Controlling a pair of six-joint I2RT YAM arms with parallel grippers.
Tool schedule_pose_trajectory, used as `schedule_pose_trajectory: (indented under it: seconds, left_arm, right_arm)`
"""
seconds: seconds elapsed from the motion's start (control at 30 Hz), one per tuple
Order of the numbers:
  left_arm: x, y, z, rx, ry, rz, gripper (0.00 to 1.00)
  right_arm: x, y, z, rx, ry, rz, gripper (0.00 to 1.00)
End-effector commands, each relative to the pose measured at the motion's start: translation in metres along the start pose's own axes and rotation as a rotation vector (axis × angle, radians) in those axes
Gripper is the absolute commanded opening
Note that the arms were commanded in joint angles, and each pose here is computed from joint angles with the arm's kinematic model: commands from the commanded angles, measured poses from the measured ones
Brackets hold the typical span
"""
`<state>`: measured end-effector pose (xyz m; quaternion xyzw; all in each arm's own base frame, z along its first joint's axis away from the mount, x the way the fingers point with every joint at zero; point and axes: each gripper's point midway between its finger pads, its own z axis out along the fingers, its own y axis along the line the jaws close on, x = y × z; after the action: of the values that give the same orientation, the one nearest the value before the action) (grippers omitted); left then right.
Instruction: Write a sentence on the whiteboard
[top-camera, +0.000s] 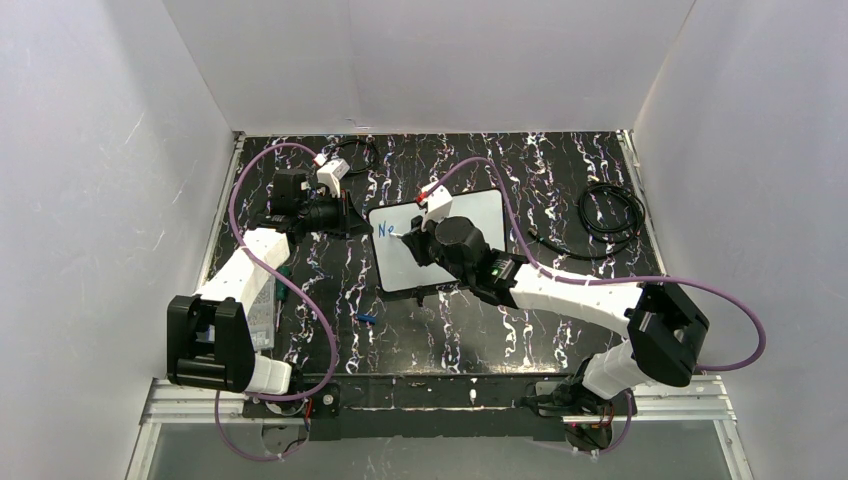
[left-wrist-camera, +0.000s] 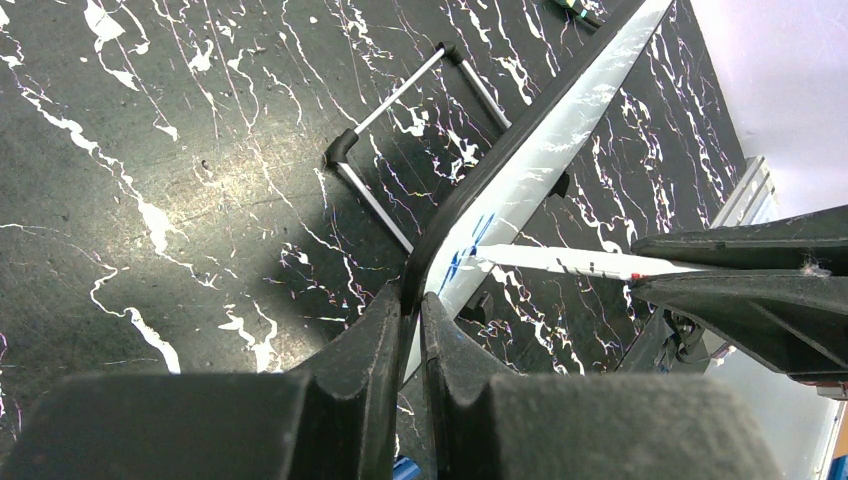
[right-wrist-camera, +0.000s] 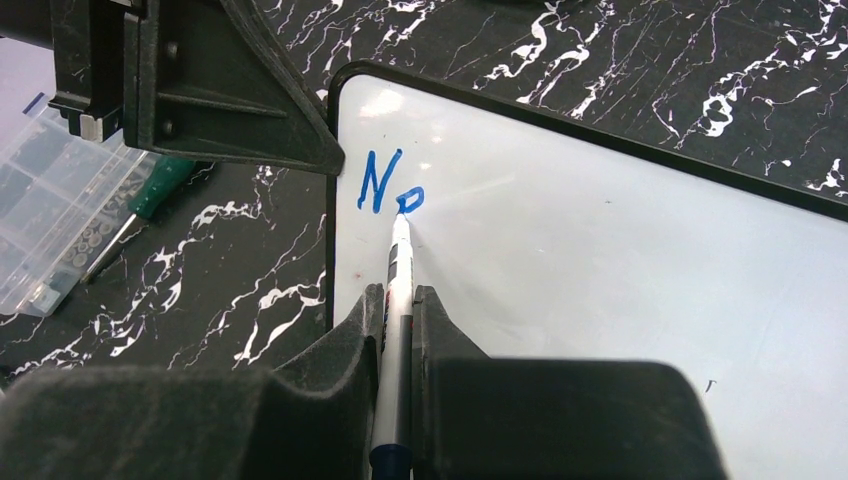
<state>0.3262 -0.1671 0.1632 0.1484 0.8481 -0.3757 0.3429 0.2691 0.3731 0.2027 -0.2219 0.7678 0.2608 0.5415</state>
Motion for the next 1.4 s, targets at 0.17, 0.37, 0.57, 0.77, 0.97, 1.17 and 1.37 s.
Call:
schedule_pose_trajectory:
  seconds: [0.17, 0.37, 0.57, 0.77, 0.97, 1.17, 1.37]
  left_arm:
    - [-0.004, -0.016, -0.007, 0.037, -0.018, 0.033, 0.00]
    - [-0.005, -0.016, -0.007, 0.036, -0.018, 0.033, 0.00]
    - [-0.004, -0.016, -0.007, 0.036, -0.017, 0.031, 0.00]
    - [-0.004, -0.016, -0.007, 0.037, -0.016, 0.033, 0.00]
    - [-0.004, -0.016, -0.007, 0.034, -0.017, 0.034, 0.00]
    - [-0.004, -0.016, -0.007, 0.036, -0.014, 0.033, 0.00]
    - [-0.004, -0.016, -0.007, 0.035, -0.015, 0.034, 0.00]
  right_arm:
    - [0.000, -0.024, -0.009, 0.105, -0.008, -0.007, 0.01]
    - [-0.008, -0.021, -0.013, 0.088, -0.033, 0.002, 0.01]
    - [-0.032, -0.009, -0.021, 0.020, -0.107, 0.021, 0.01]
    - [-0.042, -0.009, -0.018, 0.032, -0.141, 0.019, 0.01]
    - [-0.044, -0.006, -0.010, 0.026, -0.143, 0.009, 0.01]
    - [-0.044, -0.008, -0.006, 0.042, -0.147, 0.000, 0.01]
    - [-0.040, -0.013, -0.006, 0.064, -0.140, -0.007, 0.01]
